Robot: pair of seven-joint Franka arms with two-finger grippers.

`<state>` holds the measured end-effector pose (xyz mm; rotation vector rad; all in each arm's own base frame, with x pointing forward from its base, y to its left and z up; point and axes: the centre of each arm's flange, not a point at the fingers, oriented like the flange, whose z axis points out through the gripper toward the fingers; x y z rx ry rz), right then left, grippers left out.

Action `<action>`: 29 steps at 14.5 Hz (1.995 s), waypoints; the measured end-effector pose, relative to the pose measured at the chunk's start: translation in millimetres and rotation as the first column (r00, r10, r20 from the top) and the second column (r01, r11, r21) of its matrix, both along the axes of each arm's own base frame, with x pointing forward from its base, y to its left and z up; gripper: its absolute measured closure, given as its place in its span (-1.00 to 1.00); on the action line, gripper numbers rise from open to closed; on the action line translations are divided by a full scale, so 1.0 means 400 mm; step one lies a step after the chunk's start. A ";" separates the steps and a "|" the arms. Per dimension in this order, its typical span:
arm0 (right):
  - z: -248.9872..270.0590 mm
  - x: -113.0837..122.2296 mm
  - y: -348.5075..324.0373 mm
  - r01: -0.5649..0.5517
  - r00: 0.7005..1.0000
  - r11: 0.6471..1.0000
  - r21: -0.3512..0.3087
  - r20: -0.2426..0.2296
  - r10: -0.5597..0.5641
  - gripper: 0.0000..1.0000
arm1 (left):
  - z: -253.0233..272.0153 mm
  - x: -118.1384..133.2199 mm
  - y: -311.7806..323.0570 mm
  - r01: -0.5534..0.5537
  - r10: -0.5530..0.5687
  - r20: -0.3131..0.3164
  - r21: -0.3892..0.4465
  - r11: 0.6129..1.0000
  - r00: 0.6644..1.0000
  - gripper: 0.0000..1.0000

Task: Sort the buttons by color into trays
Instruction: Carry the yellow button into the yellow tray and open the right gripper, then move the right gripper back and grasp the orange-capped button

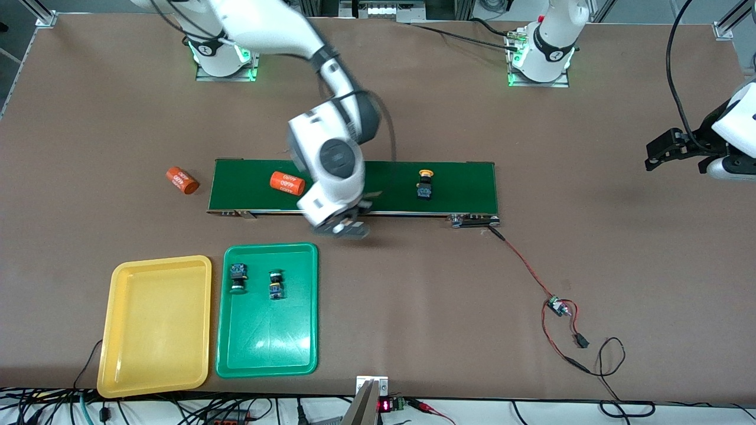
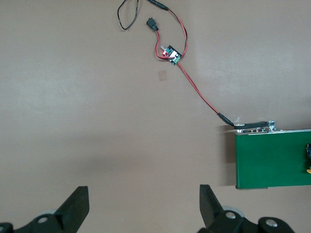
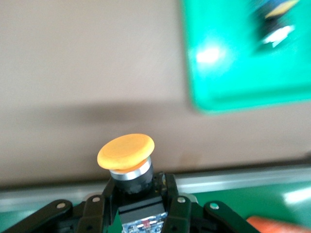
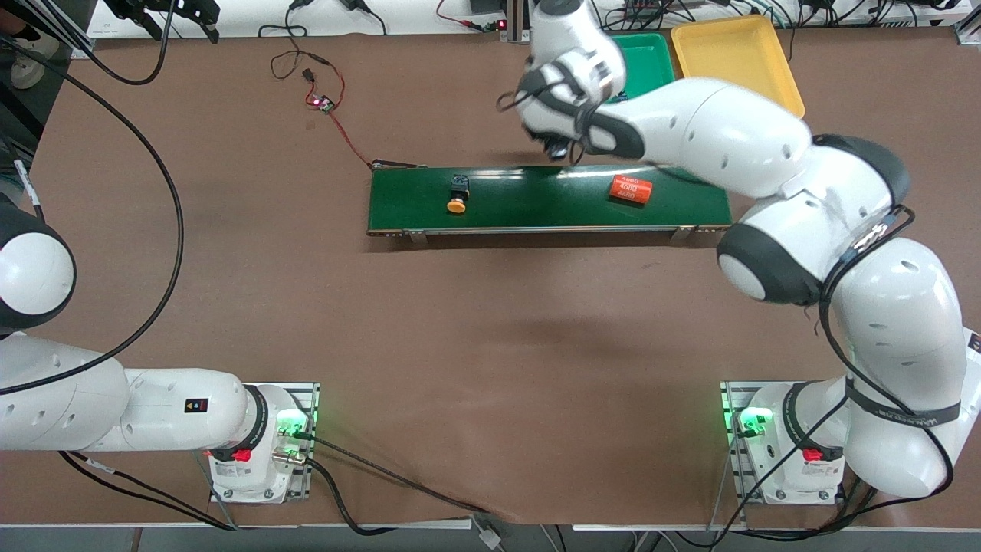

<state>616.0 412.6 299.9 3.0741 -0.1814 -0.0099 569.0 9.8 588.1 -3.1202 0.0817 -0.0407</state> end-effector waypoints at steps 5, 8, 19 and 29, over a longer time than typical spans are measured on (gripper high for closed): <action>0.020 0.244 -0.493 0.112 0.993 0.993 -0.045 0.029 -0.110 0.18 | 0.000 0.000 -0.012 0.008 -0.008 0.000 0.000 1.000 1.000 -1.00; -0.022 0.299 -0.734 0.021 1.000 0.998 -0.055 -0.009 -0.022 0.18 | 0.001 0.000 -0.017 0.012 -0.012 0.000 0.000 1.000 1.000 -1.00; -0.241 0.346 -0.987 -0.179 0.983 0.979 -0.093 0.012 0.181 0.07 | 0.001 0.000 -0.035 0.024 -0.024 -0.001 0.000 1.000 1.000 -1.00; 0.116 0.254 -0.558 -0.190 0.982 0.982 -0.008 -0.014 0.190 -1.00 | 0.001 -0.001 -0.035 0.024 -0.024 -0.002 0.000 1.000 1.000 -1.00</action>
